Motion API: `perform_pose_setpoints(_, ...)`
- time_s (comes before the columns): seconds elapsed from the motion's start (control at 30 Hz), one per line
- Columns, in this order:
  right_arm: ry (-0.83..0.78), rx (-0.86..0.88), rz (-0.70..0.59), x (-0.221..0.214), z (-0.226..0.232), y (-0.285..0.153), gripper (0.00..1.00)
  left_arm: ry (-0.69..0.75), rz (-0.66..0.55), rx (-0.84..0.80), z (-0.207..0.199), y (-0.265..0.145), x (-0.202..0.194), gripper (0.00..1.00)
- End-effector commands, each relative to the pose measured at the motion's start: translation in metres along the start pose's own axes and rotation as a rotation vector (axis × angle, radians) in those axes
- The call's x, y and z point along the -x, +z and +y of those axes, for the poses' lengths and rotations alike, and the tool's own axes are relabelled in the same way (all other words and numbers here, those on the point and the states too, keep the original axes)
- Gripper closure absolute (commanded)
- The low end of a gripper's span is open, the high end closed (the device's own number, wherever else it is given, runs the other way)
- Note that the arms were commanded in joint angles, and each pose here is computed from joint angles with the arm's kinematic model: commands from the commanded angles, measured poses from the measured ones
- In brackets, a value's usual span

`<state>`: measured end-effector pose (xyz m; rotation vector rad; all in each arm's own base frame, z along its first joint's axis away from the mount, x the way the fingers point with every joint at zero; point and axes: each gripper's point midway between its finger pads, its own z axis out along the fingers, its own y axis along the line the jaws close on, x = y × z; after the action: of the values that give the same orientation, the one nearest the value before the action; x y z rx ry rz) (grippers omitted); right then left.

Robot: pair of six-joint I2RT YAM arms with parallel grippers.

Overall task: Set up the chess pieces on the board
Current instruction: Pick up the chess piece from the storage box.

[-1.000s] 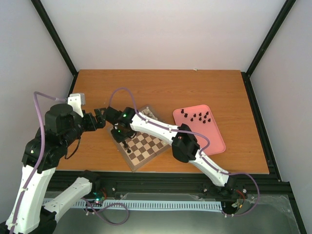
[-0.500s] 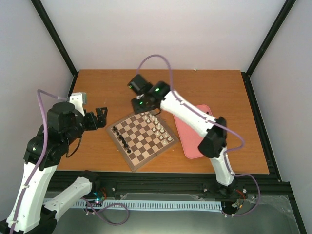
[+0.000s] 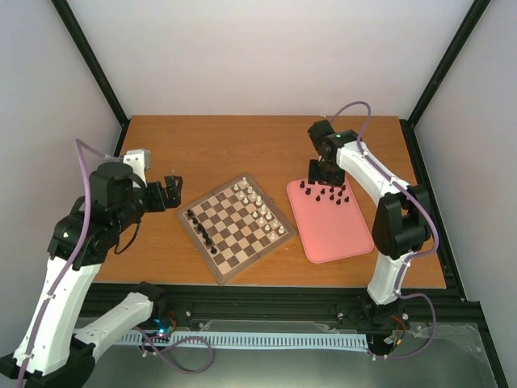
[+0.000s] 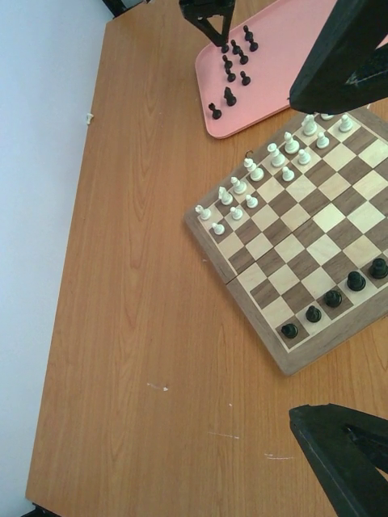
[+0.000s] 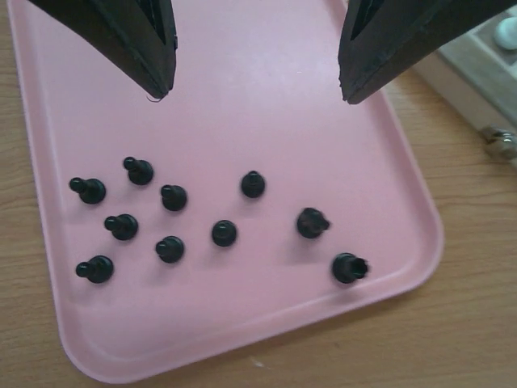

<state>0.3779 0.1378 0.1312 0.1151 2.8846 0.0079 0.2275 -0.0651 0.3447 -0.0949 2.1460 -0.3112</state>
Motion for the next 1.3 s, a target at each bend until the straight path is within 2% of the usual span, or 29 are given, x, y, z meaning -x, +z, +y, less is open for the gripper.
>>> perform_pose_setpoints(0.0, -0.004, 0.068, -0.012, 0.008, -0.003, 0.005, 0.47, 0.013, -0.002, -0.006, -0.003, 0.002, 0.006, 0.0)
perform_pose_setpoints(0.1, -0.041, 0.067, 0.006, 0.009, -0.001, 0.015, 0.51, 0.016, 0.009, 0.006, -0.003, 0.006, 0.006, 0.0)
perform_pose_setpoints(0.37, -0.103, 0.085, 0.021, 0.019, 0.013, 0.032, 0.52, 0.002, 0.024, 0.018, -0.005, 0.017, 0.011, 0.0)
perform_pose_setpoints(0.83, -0.117, 0.129, 0.051, 0.023, 0.025, 0.048, 0.54, -0.017, 0.044, 0.027, -0.007, 0.034, 0.01, 0.0)
perform_pose_setpoints(1.27, -0.112, 0.151, 0.102, 0.005, 0.031, 0.06, 0.54, -0.026, 0.052, 0.02, -0.01, 0.043, 0.009, 0.0)
